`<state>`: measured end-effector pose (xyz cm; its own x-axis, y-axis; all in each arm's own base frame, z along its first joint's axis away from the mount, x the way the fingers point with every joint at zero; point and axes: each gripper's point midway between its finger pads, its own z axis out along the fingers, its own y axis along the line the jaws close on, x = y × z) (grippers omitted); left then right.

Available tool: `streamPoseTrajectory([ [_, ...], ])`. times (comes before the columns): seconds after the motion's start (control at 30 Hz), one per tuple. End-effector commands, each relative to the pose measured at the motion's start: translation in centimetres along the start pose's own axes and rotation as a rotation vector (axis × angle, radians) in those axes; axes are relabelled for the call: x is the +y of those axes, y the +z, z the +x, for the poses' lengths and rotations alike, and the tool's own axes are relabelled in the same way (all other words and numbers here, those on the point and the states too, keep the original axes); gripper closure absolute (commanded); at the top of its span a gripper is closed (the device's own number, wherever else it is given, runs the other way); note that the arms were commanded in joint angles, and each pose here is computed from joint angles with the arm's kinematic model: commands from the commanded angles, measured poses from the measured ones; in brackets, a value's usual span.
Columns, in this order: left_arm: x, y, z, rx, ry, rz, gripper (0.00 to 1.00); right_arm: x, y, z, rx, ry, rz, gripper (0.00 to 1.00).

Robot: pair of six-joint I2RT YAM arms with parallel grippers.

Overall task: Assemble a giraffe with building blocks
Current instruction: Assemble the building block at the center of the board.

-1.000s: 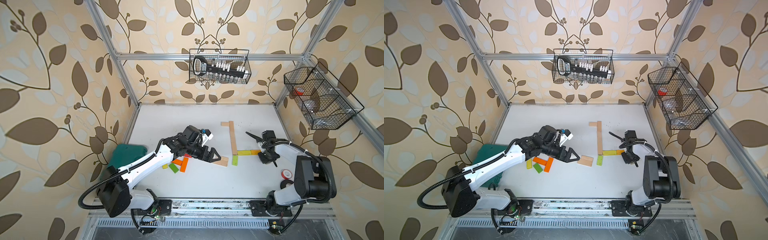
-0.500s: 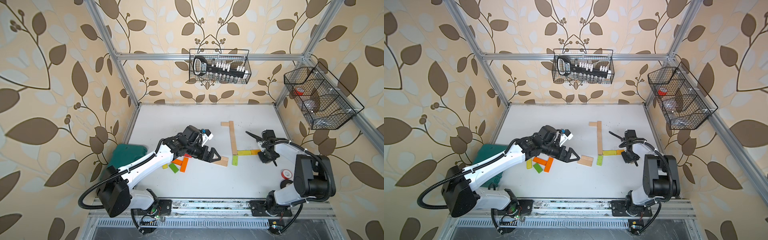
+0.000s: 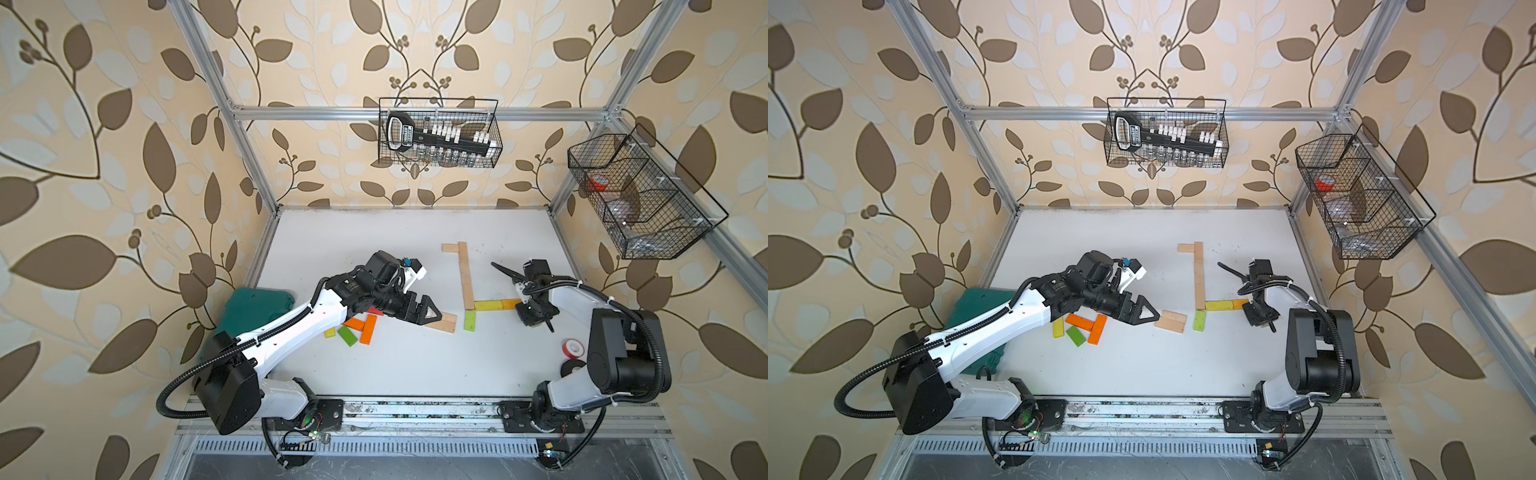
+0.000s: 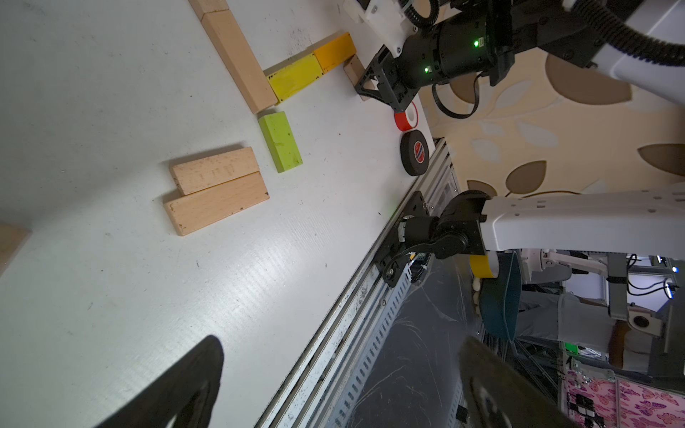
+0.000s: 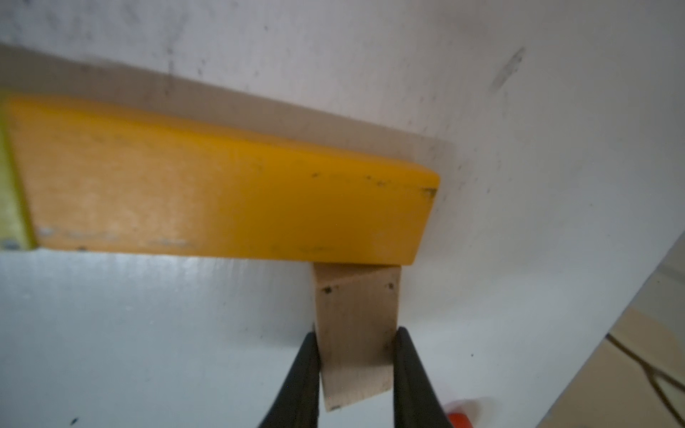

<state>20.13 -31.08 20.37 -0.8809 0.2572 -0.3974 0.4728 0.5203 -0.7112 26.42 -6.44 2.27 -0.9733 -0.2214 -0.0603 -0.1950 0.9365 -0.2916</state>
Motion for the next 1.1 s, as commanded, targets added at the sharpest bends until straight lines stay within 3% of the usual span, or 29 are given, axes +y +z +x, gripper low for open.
streamPoseTrajectory([
  [0.0, -1.0, -0.9, -0.4, -0.039, 0.049, 0.012, 0.01, 1.2, 0.2, 0.1, 0.005, -0.006, -0.057, 0.74],
  [0.5, -0.7, -1.2, -0.7, -0.053, 0.048, 0.003, 0.01, 0.8, -1.1, 0.0, -0.033, 0.009, -0.045, 0.58],
  [0.57, -0.6, -1.2, -0.7, -0.054, 0.046, 0.001, 0.01, 0.6, -1.6, -0.2, -0.051, 0.011, -0.039, 0.51],
  [0.7, -0.5, -1.2, -0.8, -0.057, 0.044, -0.001, 0.01, 0.4, -3.4, -0.9, -0.119, 0.017, -0.028, 0.49],
  [0.83, -0.1, -1.1, -0.9, -0.056, 0.04, -0.014, 0.01, -0.7, -7.1, -2.6, -0.245, 0.042, -0.017, 0.49],
  [1.07, 0.9, -2.2, -1.3, -0.08, 0.059, -0.097, 0.01, -3.0, -17.6, -8.2, -0.552, 0.211, -0.091, 0.47],
])
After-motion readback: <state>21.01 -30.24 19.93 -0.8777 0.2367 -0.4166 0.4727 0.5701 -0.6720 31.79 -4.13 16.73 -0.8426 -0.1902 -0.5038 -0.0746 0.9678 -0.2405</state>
